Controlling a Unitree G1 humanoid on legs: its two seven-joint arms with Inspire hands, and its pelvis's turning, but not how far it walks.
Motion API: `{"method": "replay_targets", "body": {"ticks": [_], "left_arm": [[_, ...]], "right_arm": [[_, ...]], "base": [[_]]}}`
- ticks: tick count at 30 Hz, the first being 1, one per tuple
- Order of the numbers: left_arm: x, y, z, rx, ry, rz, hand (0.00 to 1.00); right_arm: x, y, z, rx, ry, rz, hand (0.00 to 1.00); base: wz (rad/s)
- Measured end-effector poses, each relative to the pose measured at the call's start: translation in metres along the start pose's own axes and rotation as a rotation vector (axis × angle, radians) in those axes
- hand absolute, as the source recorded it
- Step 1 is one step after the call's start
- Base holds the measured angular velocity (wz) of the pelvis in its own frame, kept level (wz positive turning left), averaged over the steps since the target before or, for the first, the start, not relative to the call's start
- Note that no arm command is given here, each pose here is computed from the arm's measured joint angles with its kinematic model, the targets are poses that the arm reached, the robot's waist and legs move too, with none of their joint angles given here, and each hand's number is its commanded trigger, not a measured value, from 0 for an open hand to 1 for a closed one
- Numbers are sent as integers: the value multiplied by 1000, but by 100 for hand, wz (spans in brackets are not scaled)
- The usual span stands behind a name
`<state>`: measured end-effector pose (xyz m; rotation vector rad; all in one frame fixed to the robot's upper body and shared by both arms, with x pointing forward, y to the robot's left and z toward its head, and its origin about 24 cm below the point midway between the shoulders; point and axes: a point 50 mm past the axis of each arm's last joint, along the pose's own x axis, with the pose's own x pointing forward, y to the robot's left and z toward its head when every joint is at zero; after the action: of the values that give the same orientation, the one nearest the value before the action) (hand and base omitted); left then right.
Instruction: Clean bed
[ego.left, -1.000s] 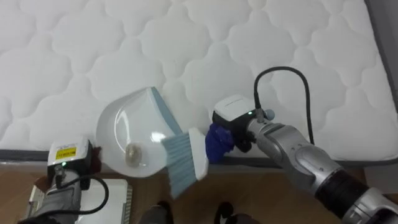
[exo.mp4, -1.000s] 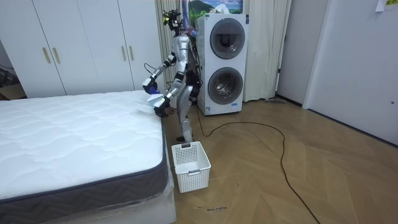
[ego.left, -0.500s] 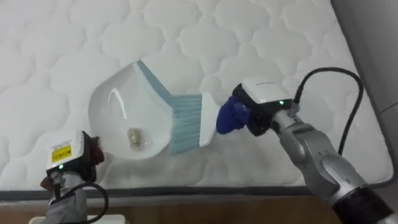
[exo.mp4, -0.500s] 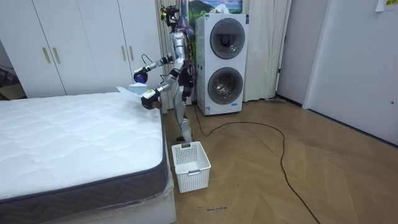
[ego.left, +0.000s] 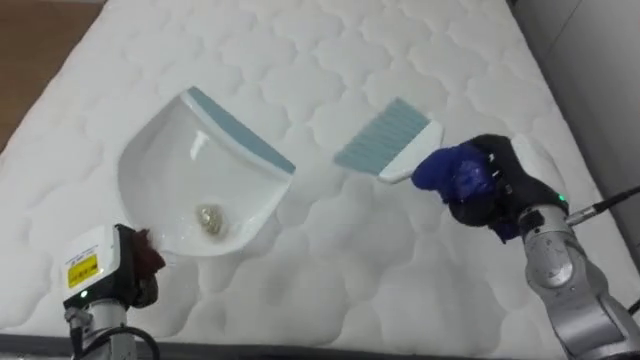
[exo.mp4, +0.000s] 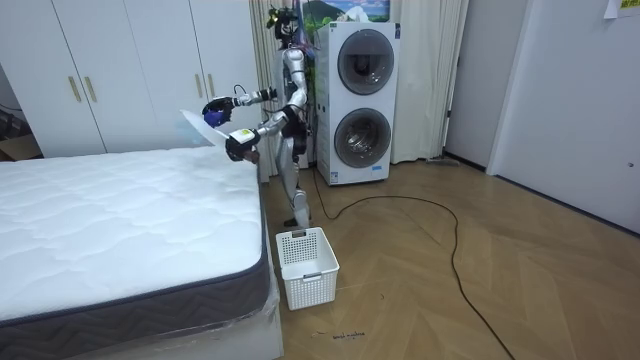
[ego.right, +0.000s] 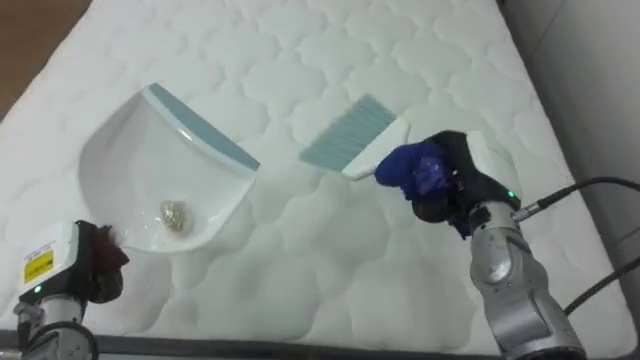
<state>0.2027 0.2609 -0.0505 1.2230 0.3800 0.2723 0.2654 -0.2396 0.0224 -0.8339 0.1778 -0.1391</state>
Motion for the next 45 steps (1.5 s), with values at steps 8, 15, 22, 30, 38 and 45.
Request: {"method": "replay_targets", "body": {"ticks": [8, 15, 22, 30, 38, 45], "left_arm": [[-7, 13, 0, -57, -18, 55, 100], [-11, 13, -7, -71, 13, 52, 100], [-16, 9, -15, -108, 80, 25, 100], [-14, 2, 4, -156, 36, -39, 100], [-9, 3, 10, -185, 14, -47, 100], [-2, 9, 16, -197, -2, -20, 100]], "right_arm": [[0, -3, -2, 164, 30, -14, 0], [-1, 0, -5, 237, 48, 3, 0], [-6, 7, -17, 245, 99, 8, 0], [-16, 4, -42, 232, 173, -79, 0], [-16, 3, -44, 254, 191, -67, 0], [-16, 6, -43, 243, 185, -55, 0]], "base": [[19], [16], [59], [140], [86], [18]]}}
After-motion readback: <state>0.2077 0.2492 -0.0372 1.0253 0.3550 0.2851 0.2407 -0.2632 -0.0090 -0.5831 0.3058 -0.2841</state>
